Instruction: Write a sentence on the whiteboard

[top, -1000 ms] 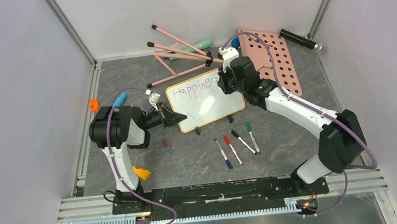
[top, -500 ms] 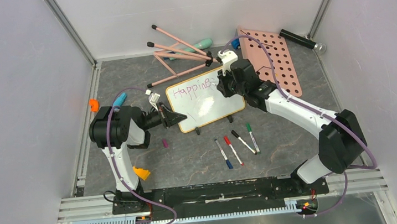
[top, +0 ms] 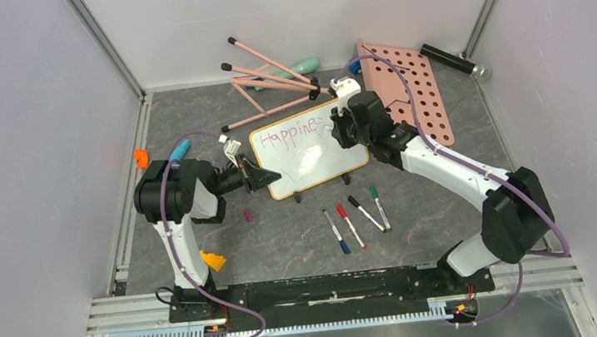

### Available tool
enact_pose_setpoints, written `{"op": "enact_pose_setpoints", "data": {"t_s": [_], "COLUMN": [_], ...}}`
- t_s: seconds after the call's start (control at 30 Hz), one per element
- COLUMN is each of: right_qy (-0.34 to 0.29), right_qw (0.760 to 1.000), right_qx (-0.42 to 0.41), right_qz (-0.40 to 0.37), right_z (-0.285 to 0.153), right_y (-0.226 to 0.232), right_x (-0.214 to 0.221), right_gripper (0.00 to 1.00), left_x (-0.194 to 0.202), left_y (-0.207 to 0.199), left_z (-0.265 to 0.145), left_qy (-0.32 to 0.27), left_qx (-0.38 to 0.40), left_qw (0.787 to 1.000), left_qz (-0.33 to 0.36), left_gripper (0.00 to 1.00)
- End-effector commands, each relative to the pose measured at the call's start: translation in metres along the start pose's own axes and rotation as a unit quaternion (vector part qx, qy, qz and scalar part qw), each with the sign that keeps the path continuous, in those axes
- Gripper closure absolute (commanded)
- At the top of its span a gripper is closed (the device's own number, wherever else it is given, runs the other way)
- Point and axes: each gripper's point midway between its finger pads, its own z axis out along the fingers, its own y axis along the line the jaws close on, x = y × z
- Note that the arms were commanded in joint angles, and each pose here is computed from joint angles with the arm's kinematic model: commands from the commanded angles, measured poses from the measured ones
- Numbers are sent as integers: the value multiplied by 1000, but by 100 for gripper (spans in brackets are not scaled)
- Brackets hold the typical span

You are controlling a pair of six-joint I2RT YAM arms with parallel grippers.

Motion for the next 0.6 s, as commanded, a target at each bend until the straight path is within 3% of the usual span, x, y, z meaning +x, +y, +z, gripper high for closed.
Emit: {"op": "enact_pose_setpoints", "data": {"t_s": [0.0, 0.33, 0.57], "right_qy": [-8, -34, -60], "right_qw": [1000, 997, 996], "right_qx": [-18, -70, -63], "right_qz": [-6, 0, 6], "right_z": [-6, -5, -18], "right_y": [4, 24, 20], "right_x": [-3, -24, -43], "right_gripper": [100, 100, 100], "left_x": [5, 5, 5], "left_y": [12, 12, 12], "left_z": [-1, -1, -1], "left_qy": [-6, -6, -6], "left_qx": [-12, -12, -12], "left_qw": [995, 995, 995], "left_qz": [94, 94, 94], "left_gripper": [93, 93, 93]}}
